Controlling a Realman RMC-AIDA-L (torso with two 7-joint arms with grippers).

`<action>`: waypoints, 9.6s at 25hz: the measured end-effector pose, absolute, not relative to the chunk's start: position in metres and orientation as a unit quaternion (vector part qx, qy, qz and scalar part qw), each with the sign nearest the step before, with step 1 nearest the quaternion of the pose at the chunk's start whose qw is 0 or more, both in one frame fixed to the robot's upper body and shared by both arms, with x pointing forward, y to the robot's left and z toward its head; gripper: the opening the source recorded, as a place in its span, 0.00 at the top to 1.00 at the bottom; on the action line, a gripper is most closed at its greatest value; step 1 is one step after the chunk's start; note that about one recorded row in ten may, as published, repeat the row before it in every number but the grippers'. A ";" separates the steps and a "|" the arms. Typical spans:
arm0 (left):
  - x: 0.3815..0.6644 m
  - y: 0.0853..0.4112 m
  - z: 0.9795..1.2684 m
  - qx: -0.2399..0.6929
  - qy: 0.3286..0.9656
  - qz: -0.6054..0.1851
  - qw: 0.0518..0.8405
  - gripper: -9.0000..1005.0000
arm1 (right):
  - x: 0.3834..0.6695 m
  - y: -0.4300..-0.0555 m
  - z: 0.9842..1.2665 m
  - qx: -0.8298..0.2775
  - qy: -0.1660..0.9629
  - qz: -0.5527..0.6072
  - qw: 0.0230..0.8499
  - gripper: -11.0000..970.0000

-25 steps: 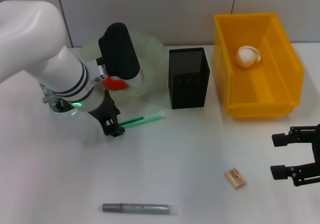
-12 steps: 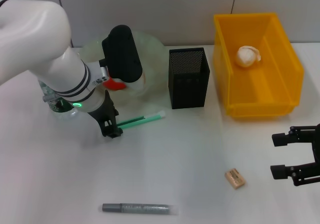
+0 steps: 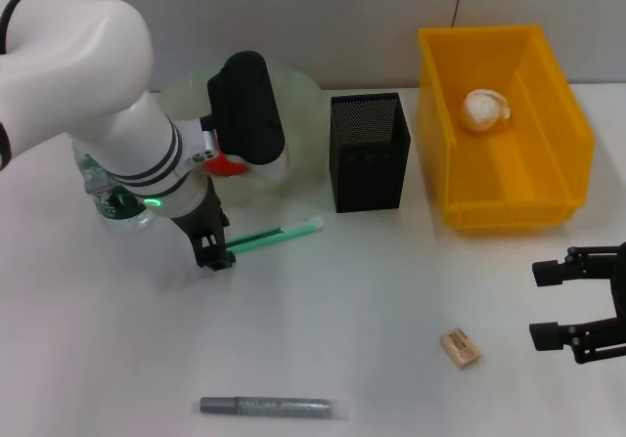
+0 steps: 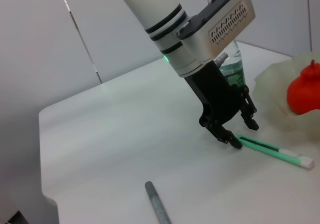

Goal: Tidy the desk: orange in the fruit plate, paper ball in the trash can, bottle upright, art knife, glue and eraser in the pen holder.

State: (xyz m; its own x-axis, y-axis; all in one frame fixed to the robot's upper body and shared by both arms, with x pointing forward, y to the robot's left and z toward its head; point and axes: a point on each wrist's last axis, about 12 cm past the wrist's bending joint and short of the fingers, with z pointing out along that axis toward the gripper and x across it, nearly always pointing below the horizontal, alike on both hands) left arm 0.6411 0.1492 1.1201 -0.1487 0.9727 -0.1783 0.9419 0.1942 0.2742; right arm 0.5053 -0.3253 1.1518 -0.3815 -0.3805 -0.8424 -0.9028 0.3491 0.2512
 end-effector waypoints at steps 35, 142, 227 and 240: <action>0.640 0.145 1.119 0.631 0.758 0.032 0.161 0.62 | 0.504 -0.325 1.148 -0.430 0.741 0.379 0.349 0.24; 0.551 0.235 1.129 0.453 0.706 -0.389 0.379 0.81 | 0.563 -0.209 1.104 -0.340 0.622 0.511 0.487 0.26; 0.498 0.306 1.069 0.313 0.690 -0.370 0.538 0.19 | 0.666 -0.198 1.202 -0.371 0.722 0.284 0.510 0.78; 0.501 0.305 1.071 0.313 0.689 -0.374 0.536 0.20 | 0.670 -0.186 1.177 -0.372 0.744 0.258 0.491 0.76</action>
State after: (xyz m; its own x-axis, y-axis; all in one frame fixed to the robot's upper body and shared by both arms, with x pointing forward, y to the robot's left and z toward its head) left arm 0.5008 0.3050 1.0709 -0.2297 0.0302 -0.9728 0.8323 0.5242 -0.1803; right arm 0.6704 -0.1862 1.1771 -0.2409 -0.3000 -0.9230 -0.8065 0.5909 0.0184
